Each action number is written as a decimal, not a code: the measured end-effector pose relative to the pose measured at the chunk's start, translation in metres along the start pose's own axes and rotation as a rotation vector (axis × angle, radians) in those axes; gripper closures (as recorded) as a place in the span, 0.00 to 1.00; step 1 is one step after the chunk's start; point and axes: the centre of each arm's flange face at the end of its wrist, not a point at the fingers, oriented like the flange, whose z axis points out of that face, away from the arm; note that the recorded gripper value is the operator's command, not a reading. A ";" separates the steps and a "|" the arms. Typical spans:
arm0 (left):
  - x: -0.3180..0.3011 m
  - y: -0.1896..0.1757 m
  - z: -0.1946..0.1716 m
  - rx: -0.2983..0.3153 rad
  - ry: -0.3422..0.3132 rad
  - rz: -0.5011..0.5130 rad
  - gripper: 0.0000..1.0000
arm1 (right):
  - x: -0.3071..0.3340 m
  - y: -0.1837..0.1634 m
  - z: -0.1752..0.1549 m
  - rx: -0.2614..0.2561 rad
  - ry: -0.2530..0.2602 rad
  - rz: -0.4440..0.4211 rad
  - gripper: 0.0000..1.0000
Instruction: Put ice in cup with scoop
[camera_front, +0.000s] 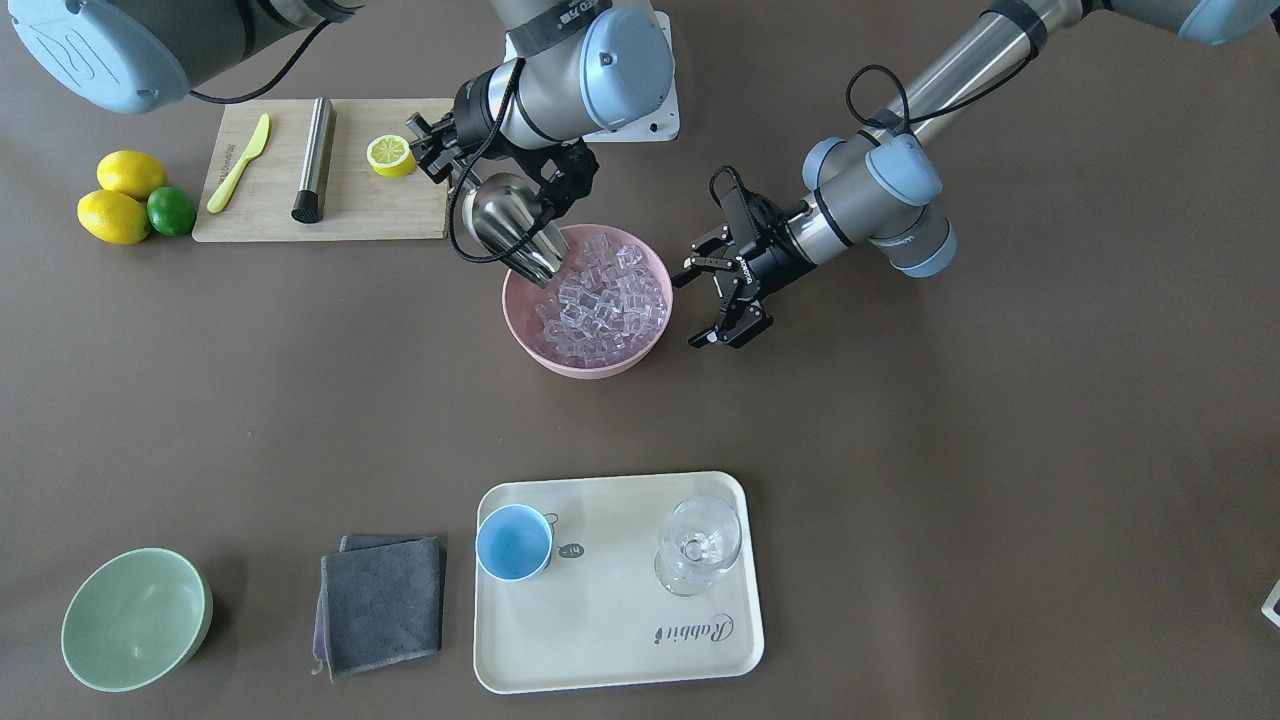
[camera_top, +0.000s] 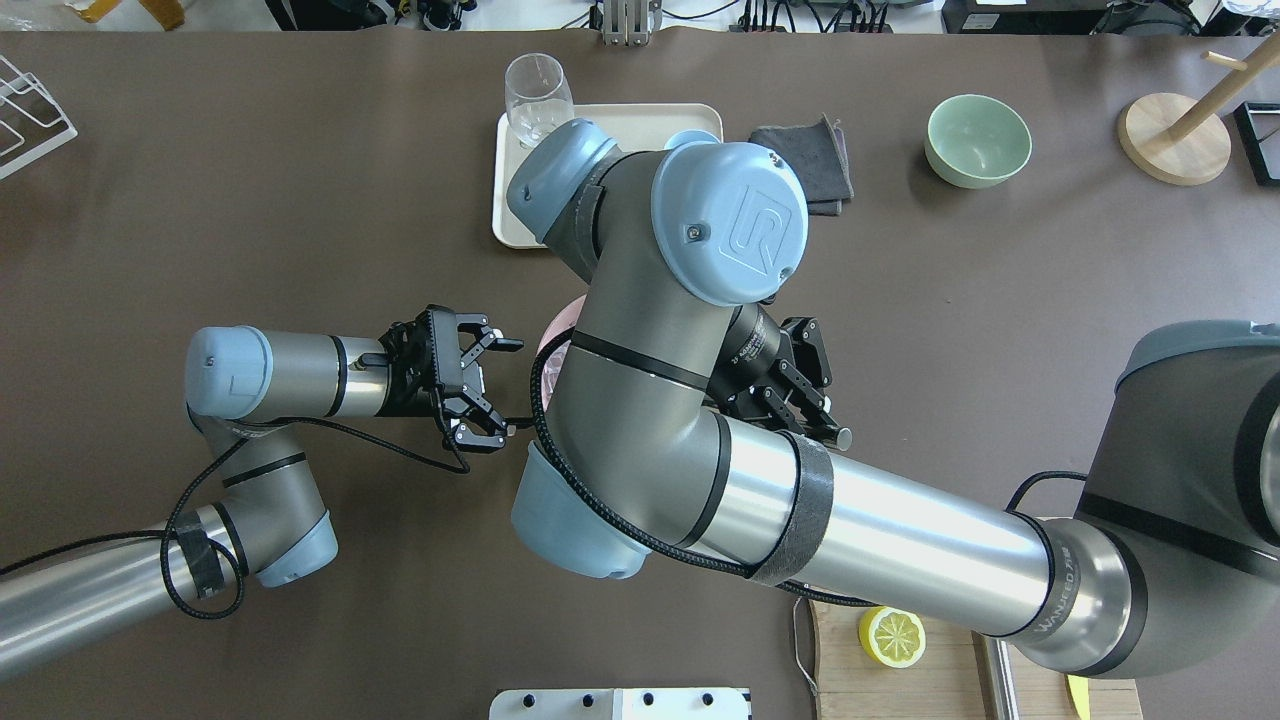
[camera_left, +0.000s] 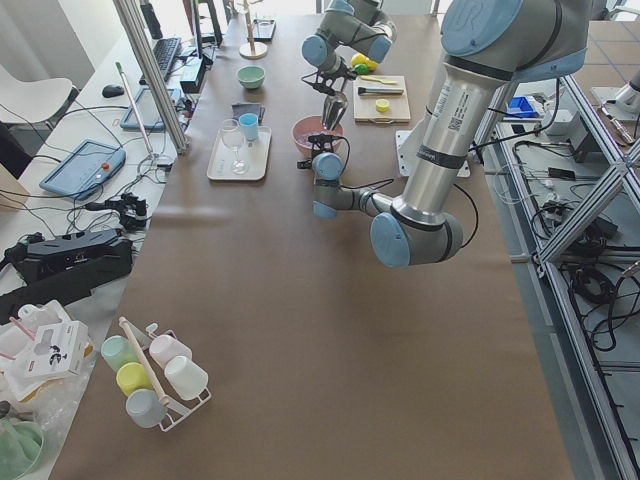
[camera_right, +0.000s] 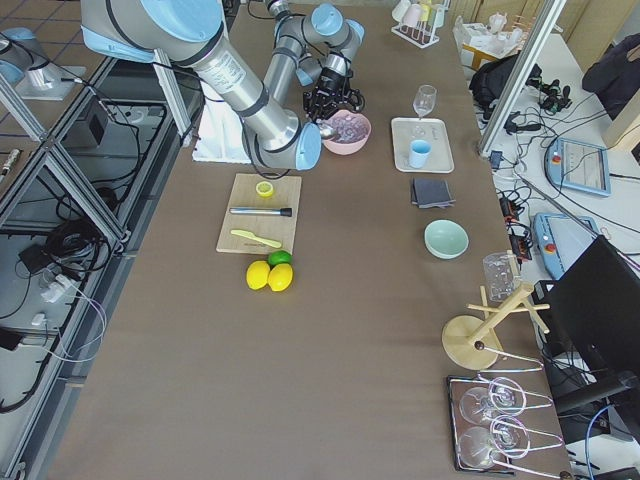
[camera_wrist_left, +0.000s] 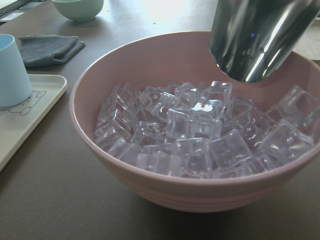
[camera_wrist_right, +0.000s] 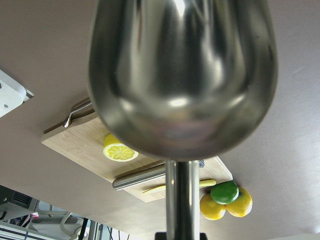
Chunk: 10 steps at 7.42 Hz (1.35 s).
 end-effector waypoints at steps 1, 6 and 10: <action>0.000 0.004 0.001 0.003 -0.008 0.000 0.02 | 0.001 -0.002 0.002 -0.007 0.004 -0.004 1.00; 0.006 -0.004 0.014 0.033 -0.025 -0.069 0.02 | 0.003 -0.023 -0.002 -0.010 0.006 -0.015 1.00; 0.010 -0.003 0.014 0.031 0.001 -0.067 0.02 | 0.007 -0.055 -0.004 0.030 0.010 -0.018 1.00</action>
